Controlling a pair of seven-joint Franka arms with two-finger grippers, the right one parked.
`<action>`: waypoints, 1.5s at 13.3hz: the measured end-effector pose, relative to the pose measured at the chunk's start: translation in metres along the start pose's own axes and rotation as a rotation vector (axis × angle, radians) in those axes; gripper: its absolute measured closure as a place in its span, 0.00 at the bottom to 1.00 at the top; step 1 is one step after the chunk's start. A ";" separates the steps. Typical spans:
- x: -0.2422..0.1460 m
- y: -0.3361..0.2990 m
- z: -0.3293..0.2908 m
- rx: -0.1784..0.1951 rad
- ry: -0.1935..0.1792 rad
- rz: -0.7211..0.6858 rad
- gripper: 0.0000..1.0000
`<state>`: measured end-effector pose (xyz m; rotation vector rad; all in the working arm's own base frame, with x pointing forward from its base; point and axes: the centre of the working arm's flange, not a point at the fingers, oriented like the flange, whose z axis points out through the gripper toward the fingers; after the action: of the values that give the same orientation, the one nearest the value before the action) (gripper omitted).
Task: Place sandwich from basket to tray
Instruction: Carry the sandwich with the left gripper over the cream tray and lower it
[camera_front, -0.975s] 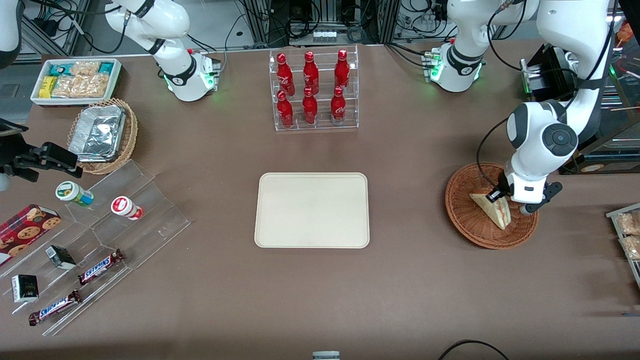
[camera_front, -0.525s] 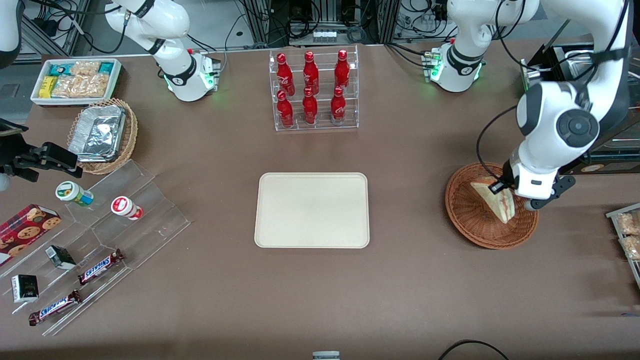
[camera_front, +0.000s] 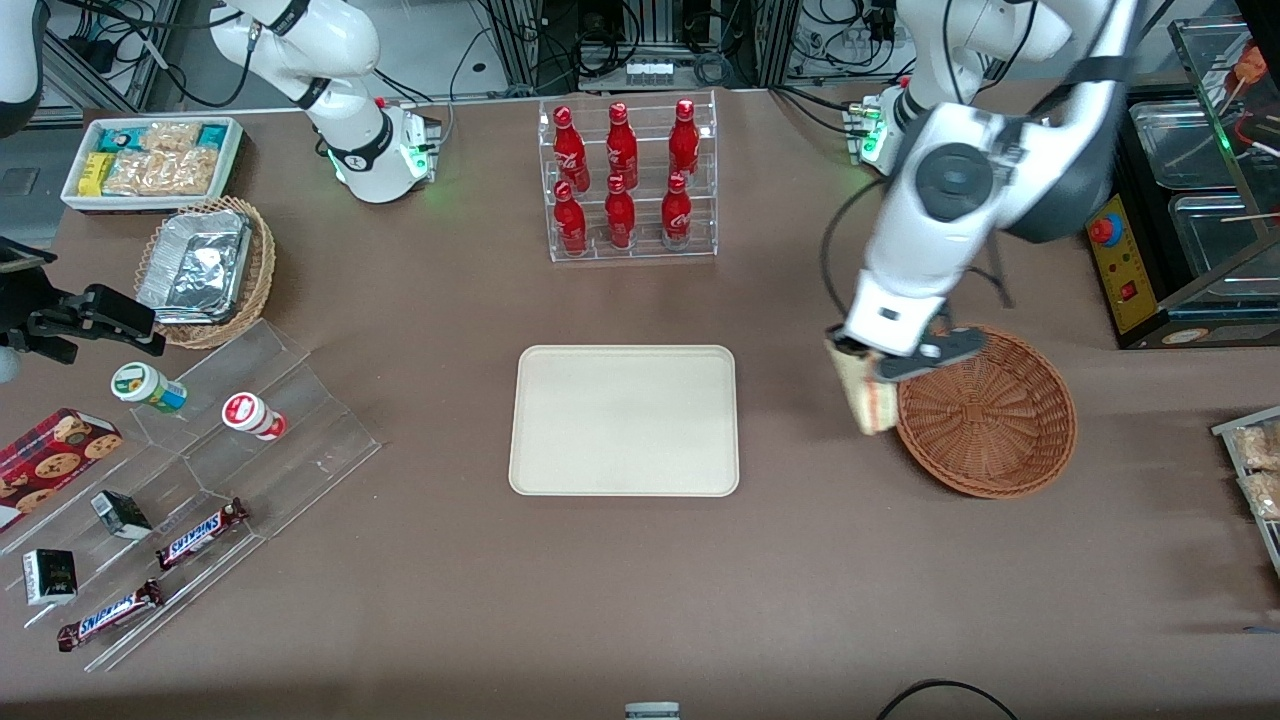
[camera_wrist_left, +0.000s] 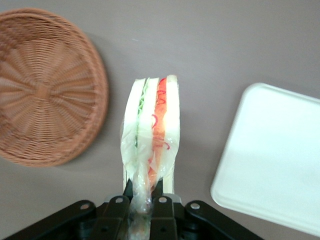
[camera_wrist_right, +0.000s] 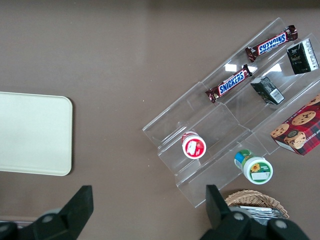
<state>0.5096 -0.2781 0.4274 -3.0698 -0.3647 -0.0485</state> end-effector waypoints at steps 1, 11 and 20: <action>-0.009 0.023 -0.001 -0.020 -0.006 0.025 0.85; -0.062 0.182 0.117 -0.071 0.035 0.215 0.87; -0.065 0.189 0.167 -0.060 0.030 0.219 0.85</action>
<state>0.4950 -0.4682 0.2492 -3.1430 -0.0250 -0.0987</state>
